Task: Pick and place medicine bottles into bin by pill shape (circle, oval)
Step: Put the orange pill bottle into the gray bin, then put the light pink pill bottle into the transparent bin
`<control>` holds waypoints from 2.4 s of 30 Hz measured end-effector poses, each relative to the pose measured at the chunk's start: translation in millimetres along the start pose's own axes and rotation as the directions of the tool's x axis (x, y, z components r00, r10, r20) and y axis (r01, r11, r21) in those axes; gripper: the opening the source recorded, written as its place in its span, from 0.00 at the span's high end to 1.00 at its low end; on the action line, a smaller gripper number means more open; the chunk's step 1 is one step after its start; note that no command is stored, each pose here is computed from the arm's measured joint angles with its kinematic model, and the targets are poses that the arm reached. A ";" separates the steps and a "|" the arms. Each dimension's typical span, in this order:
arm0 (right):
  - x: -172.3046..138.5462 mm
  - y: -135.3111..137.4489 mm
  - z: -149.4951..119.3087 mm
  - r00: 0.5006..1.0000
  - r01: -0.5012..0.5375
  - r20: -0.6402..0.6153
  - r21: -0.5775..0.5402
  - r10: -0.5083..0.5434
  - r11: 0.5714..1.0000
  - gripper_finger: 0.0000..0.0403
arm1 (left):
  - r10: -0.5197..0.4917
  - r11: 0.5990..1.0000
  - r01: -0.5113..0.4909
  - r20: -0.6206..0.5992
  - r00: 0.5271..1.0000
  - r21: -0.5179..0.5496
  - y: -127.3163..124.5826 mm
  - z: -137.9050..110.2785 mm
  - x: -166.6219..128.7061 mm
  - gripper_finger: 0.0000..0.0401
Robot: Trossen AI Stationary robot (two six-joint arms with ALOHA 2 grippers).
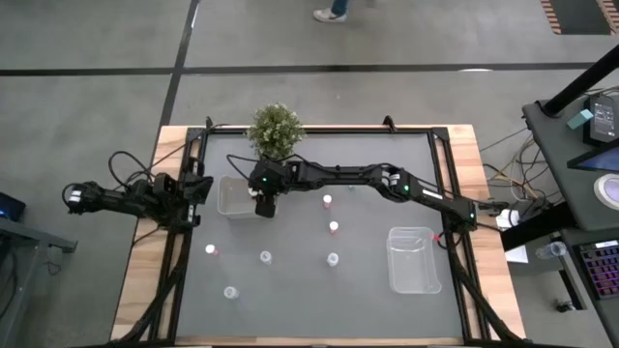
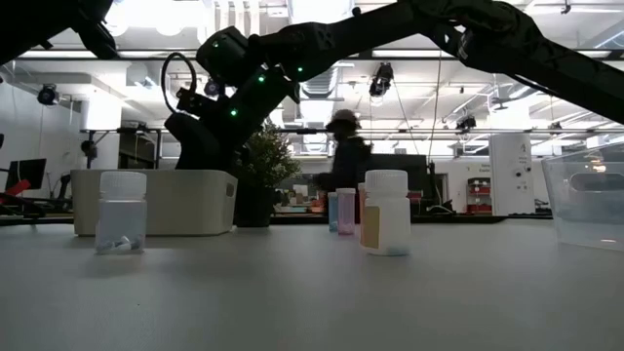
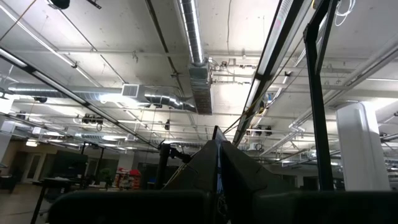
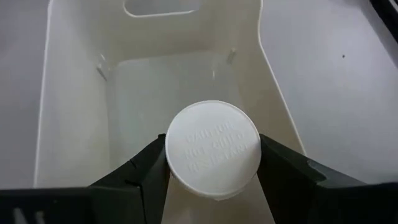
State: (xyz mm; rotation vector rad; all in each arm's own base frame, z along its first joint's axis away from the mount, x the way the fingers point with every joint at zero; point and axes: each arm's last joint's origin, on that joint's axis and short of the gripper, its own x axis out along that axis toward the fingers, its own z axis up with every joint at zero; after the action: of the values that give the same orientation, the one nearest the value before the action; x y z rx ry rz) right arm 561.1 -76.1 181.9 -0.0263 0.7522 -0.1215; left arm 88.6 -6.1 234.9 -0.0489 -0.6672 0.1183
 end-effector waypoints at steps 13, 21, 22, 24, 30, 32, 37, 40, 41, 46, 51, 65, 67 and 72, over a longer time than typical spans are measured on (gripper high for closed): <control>0.0 -0.1 -0.1 1.000 0.004 -0.001 0.018 -0.004 1.000 0.36 | 0.000 1.000 0.000 0.000 1.000 0.000 0.0 0.0 0.0 1.00; -6.1 -0.5 3.2 1.000 0.004 -0.003 0.016 -0.004 1.000 0.31 | 0.000 1.000 0.000 0.000 1.000 0.000 0.0 0.0 0.0 1.00; -11.3 -0.4 5.9 1.000 0.003 -0.004 0.010 -0.003 1.000 0.30 | 0.000 1.000 0.000 0.000 1.000 0.000 0.0 0.0 0.0 1.00; -27.8 1.8 13.9 1.000 0.002 -0.012 -0.010 -0.002 1.000 0.30 | 0.000 1.000 0.000 -0.001 1.000 0.001 0.0 -0.1 0.1 1.00; -88.6 25.1 34.2 0.997 0.023 -0.073 -0.085 -0.029 0.996 0.31 | 0.000 1.000 0.000 -0.004 1.000 0.001 -0.1 -0.5 0.1 1.00; -106.0 36.4 36.0 0.993 0.039 -0.103 -0.117 -0.051 0.992 0.33 | -0.001 1.000 0.001 -0.008 1.000 0.002 -0.1 -0.9 0.0 1.00; -153.2 65.9 39.4 0.992 0.011 -0.123 -0.147 -0.030 0.989 0.35 | -0.001 1.000 0.001 -0.011 1.000 0.003 -0.1 -1.2 0.1 1.00; -173.0 80.0 31.4 0.990 -0.013 -0.141 -0.151 -0.009 0.988 0.36 | -0.001 1.000 0.001 -0.013 1.000 0.003 -0.2 -1.4 0.3 1.00; -177.7 84.4 27.0 0.989 -0.020 -0.149 -0.153 -0.003 0.988 0.36 | -0.001 1.000 0.001 -0.013 1.000 0.003 -0.2 -1.5 0.3 1.00; -206.9 100.1 1.8 0.992 -0.030 -0.129 -0.125 0.013 0.992 0.35 | -0.001 1.000 0.001 -0.014 1.000 0.003 -0.2 -1.7 0.4 1.00; -230.0 108.2 -35.9 0.995 -0.047 -0.096 -0.084 0.039 0.995 0.36 | -0.002 1.000 0.002 -0.020 1.000 0.004 -0.4 -2.4 0.6 1.00; -281.0 110.7 -123.6 0.997 -0.073 0.032 0.038 0.071 0.997 0.38 | -0.005 0.999 0.002 -0.065 0.998 -0.037 -1.4 -8.5 2.7 1.00; -284.5 109.8 -135.1 0.996 -0.072 0.050 0.019 0.071 0.997 0.39 | -0.006 0.998 0.001 -0.084 0.996 -0.060 -1.9 -11.3 3.7 1.00; -291.2 103.6 -157.8 0.982 -0.085 0.170 -0.030 0.088 0.996 0.39 | -0.002 0.992 -0.013 -0.115 0.993 -0.128 -3.9 -12.9 12.1 1.00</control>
State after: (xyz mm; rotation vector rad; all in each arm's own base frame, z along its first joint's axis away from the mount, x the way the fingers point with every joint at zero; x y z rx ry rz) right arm 253.1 64.6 257.7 -0.0252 0.5823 -0.0272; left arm 106.4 -8.5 232.5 -0.1804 -0.5590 0.0766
